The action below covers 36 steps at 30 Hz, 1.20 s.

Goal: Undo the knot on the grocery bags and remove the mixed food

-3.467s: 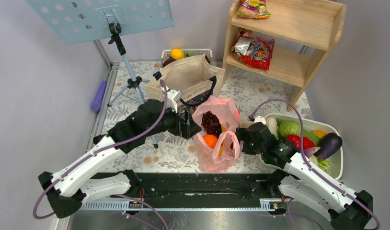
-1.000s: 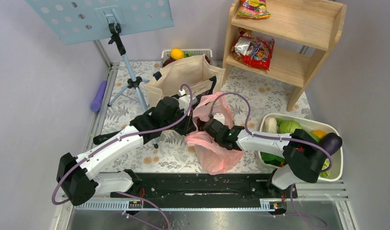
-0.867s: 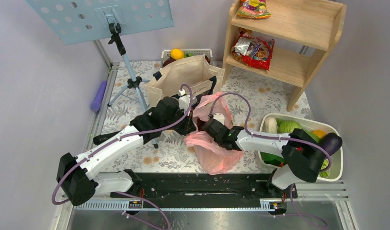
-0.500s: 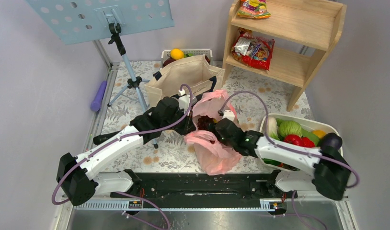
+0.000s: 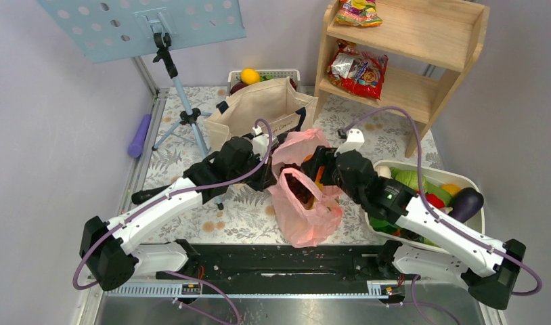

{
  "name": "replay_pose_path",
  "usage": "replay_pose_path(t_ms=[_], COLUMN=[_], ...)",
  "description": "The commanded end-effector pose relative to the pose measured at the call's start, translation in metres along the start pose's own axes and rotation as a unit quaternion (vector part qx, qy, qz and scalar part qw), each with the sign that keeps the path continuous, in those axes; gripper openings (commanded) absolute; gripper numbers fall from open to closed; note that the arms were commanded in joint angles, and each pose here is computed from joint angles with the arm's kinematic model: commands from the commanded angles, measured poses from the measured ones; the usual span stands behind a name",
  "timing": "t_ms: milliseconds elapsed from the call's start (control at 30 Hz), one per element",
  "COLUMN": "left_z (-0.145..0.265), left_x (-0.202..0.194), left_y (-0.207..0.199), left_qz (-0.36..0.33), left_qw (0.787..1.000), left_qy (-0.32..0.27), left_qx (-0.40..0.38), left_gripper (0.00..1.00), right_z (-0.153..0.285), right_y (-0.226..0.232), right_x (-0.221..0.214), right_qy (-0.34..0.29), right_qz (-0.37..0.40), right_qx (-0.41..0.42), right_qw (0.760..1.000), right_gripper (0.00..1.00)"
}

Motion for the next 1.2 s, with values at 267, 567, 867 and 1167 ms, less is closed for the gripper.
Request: replay_pose_path(t_ms=[267, 567, 867, 1167], left_z=[0.015, 0.013, 0.027, 0.052], left_x=[0.017, 0.016, 0.017, 0.035], left_y=[0.022, 0.021, 0.028, 0.037], left_qz=[-0.011, -0.008, -0.008, -0.047], left_qw=[0.996, 0.997, 0.994, 0.985], left_qy=[-0.052, -0.042, -0.050, -0.095], left_qx=[0.072, 0.071, 0.097, 0.136], left_gripper=[0.00, 0.00, 0.00, 0.16], right_z=[0.033, 0.077, 0.065, 0.036], right_y=[-0.023, -0.072, -0.060, -0.004], right_x=[0.069, 0.076, 0.092, 0.130], right_qy=[-0.029, -0.031, -0.034, -0.036], right_qz=[0.020, 0.036, -0.004, -0.012], right_qx=[-0.032, -0.113, -0.086, 0.008], right_qw=[0.999, 0.992, 0.996, 0.999], right_gripper=[0.12, 0.12, 0.14, 0.15])
Point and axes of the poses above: each gripper's point midway between its finger pads, its own z axis back along the fingers, its own y axis along the line the jaws close on, x = y × z, the point moved 1 cm from there along z, back along the fingers
